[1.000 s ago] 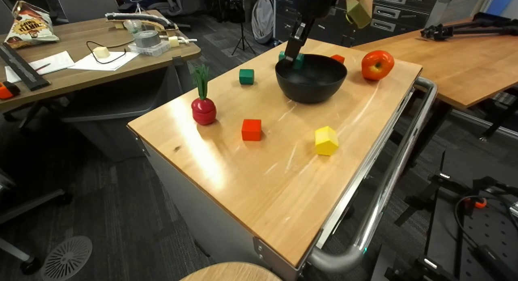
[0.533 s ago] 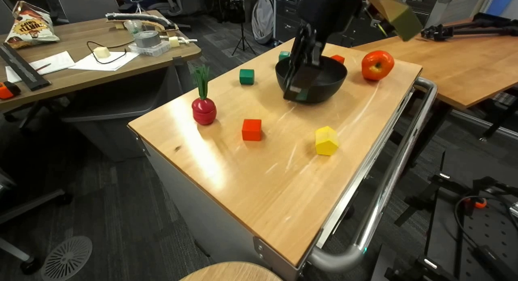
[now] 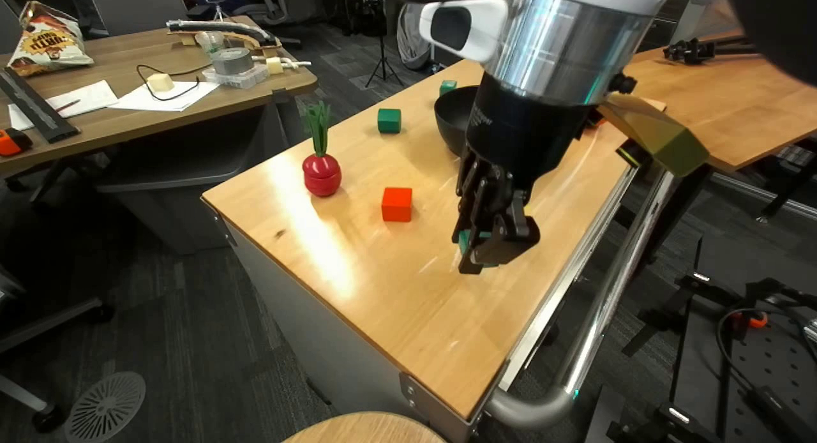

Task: Remove the contents of the black bowl one by one and place them on the table, then move the apple forward

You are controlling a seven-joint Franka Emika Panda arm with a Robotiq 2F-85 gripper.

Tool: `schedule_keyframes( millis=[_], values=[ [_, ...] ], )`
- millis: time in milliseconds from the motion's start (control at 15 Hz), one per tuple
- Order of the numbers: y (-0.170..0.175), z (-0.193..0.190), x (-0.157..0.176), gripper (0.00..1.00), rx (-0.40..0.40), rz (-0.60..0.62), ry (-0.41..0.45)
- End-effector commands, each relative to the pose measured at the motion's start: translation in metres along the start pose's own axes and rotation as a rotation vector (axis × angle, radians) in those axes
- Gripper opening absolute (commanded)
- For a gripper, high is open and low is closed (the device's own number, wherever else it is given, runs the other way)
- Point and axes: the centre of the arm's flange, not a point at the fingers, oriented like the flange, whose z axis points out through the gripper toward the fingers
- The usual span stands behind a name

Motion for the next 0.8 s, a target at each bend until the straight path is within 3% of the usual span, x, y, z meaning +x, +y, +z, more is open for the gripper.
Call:
schedule_keyframes(
  millis=[0,200,267,333,667,733],
  values=[
    [-0.013,0.013,0.003,0.15,0.011,0.005,0.025],
    [-0.013,0.016,0.001,0.18,0.009,0.028,0.040],
    [-0.012,0.017,0.001,0.49,0.014,0.038,0.045],
    [-0.010,0.016,0.000,0.64,0.016,0.051,0.057],
    [0.007,-0.011,-0.006,1.00,-0.002,0.124,0.138],
    [0.013,-0.021,-0.009,1.00,-0.026,0.140,0.152]
  ],
)
